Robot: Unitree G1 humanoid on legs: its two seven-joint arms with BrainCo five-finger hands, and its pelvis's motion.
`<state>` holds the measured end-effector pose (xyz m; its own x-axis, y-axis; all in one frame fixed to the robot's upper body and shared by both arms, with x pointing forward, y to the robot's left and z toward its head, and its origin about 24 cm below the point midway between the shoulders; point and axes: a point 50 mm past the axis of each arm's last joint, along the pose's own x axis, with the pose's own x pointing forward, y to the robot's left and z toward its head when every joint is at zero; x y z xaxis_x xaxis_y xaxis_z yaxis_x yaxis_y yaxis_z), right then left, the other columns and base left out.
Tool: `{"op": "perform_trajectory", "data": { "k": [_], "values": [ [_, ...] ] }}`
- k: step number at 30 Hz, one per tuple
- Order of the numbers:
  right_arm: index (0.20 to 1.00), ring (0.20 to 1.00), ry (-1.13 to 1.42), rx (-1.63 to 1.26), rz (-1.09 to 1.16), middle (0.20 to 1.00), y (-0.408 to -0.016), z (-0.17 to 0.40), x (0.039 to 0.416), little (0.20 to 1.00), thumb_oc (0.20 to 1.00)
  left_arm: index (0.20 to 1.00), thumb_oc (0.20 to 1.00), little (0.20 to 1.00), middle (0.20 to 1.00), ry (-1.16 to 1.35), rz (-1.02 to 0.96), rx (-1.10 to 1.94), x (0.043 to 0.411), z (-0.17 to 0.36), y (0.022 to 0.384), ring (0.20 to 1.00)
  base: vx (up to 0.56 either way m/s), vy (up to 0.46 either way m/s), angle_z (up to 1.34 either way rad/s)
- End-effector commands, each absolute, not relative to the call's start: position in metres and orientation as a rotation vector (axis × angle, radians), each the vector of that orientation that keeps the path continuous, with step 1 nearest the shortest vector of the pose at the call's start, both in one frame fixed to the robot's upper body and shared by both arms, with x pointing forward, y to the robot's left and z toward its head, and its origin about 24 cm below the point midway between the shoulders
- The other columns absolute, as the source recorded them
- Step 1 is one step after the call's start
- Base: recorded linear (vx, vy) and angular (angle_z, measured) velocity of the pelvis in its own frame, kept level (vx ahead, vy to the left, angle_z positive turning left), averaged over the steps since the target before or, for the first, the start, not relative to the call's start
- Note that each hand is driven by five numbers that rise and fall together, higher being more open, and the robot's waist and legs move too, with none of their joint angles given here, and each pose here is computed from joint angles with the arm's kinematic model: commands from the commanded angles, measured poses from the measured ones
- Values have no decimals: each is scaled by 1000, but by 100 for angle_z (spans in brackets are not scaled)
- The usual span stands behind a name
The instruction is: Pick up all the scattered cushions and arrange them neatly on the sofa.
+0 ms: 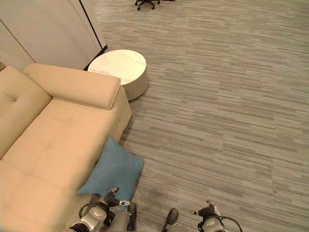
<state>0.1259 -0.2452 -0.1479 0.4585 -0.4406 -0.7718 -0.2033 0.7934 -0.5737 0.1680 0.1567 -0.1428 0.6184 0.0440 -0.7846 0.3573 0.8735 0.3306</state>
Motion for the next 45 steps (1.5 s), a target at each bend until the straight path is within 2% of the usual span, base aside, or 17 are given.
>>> {"op": "perform_trajectory", "data": {
  "k": [1, 8, 17, 30, 37, 38, 39, 41, 43, 45],
  "values": [
    [1000, 1000, 1098, -698, -164, 1000, -248, -146, 128, 1000, 1000, 1000, 1000, 1000, 1000, 913, -193, 532, 163, -145, 162, 1000, 90, 97, -14],
    [1000, 1000, 1084, -700, -92, 1000, -235, -149, 133, 1000, 1000, 1000, 1000, 1000, 1000, 964, -109, 529, 153, -148, 185, 1000, 62, 143, -3],
    [1000, 1000, 1026, -682, -86, 1000, -231, -144, 146, 1000, 1000, 1000, 1000, 1000, 1000, 947, -171, 609, 158, -147, 185, 1000, 132, -97, 101],
    [1000, 1000, 986, -728, -2, 1000, -226, -143, 151, 1000, 1000, 1000, 1000, 1000, 1000, 973, -151, 522, 149, -152, 175, 1000, 43, -170, 74],
    [1000, 1000, 1020, -689, -63, 1000, -234, -144, 144, 1000, 1000, 1000, 1000, 1000, 1000, 940, -155, 542, 158, -147, 177, 1000, -47, -52, 116],
    [1000, 1000, 1223, -509, -163, 1000, -282, -147, 94, 1000, 1000, 1000, 1000, 1000, 1000, 957, -124, 518, 158, -146, 191, 1000, 10, 49, 32],
    [1000, 1000, 1011, -581, -96, 1000, -265, -137, 132, 1000, 1000, 1000, 1000, 1000, 1000, 953, -103, 515, 160, -145, 193, 1000, 13, 39, 94],
    [1000, 1000, 1020, -659, -82, 1000, -263, -138, 132, 1000, 1000, 1000, 1000, 1000, 1000, 959, -100, 528, 158, -145, 197, 1000, -11, 55, 140],
    [1000, 1000, 1034, -595, -127, 1000, -264, -139, 127, 1000, 1000, 1000, 1000, 1000, 1000, 979, -89, 518, 153, -146, 202, 1000, 24, 109, 22],
    [1000, 1000, 988, -648, -99, 1000, -255, -138, 141, 1000, 1000, 1000, 1000, 1000, 1000, 1002, -89, 537, 146, -149, 207, 1000, 10, 114, -18]
  ]
}}
